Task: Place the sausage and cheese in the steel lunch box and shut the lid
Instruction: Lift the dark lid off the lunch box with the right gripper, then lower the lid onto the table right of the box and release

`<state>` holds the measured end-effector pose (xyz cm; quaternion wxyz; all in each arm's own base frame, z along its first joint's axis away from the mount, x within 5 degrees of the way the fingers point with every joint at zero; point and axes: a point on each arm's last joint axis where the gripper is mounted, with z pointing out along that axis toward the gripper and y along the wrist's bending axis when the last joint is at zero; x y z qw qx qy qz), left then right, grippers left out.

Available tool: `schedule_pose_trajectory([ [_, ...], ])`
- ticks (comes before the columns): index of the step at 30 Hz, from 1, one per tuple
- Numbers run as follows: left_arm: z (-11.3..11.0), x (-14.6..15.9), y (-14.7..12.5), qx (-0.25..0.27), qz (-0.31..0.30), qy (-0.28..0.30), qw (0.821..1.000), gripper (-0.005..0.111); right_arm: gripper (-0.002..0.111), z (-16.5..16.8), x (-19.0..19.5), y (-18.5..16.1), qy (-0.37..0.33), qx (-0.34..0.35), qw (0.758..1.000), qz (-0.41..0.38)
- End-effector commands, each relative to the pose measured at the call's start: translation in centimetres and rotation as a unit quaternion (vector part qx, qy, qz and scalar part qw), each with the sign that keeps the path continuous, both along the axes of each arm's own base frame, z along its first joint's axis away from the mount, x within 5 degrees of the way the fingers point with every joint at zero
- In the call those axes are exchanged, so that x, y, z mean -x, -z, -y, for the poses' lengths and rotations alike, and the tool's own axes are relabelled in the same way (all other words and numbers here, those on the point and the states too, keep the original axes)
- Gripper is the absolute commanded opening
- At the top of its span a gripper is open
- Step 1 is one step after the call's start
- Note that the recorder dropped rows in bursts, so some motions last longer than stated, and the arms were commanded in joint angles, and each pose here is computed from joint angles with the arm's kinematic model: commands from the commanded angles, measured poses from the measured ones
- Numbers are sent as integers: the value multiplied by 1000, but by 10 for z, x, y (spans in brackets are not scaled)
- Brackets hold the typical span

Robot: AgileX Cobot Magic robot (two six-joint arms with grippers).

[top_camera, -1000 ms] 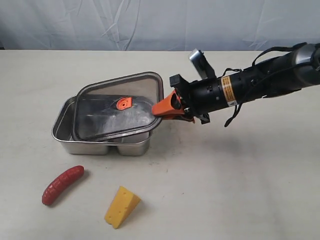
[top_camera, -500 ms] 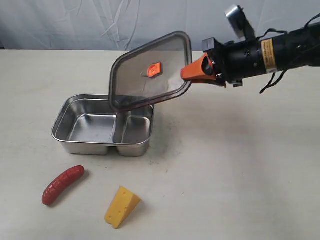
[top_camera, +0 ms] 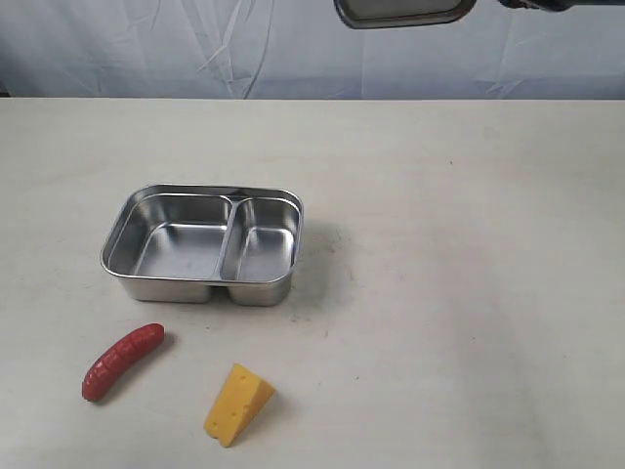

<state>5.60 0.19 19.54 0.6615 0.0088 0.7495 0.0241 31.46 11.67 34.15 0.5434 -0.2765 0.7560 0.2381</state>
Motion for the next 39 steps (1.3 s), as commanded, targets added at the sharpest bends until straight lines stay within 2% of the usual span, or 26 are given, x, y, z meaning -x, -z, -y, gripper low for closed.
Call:
schedule_pose_trajectory([
  [1,0,0,1,4,4,-3,1000,0,-1,7,-3,-7,-9,147,979,141],
  [5,0,0,0,4,5,-3,1000,0,-1,1,1,5,-26,219,959,179],
  [9,0,0,0,2,5,-3,1000,0,-1,-10,16,39,2,362,910,203],
  [13,0,0,0,2,5,-3,1000,0,-1,-21,43,70,22,471,859,202],
  [15,0,0,0,2,5,-3,1000,0,-1,-28,66,93,37,509,843,171],
  [18,0,0,0,2,5,-3,1000,0,-1,-37,108,132,-16,562,819,114],
  [22,0,0,0,3,5,-3,1000,0,-1,-51,141,151,-79,564,814,109],
  [26,0,0,0,3,5,-3,1000,0,-1,-61,158,161,-108,533,836,66],
  [28,0,0,0,3,5,-3,1000,0,12,-65,163,166,-118,525,841,52],
  [29,0,0,0,3,5,-3,1000,0,26,-65,163,167,-118,521,844,45],
  [32,0,0,0,3,5,-3,1000,0,51,-65,163,167,-117,520,845,41],
  [34,0,0,0,3,5,-3,1000,0,57,-65,163,167,-117,520,845,41],
  [37,0,0,0,3,5,-3,1000,0,57,-65,163,167,-116,520,845,40],
  [39,0,0,0,3,5,-3,1000,0,57,-66,163,163,-97,502,859,22],
])
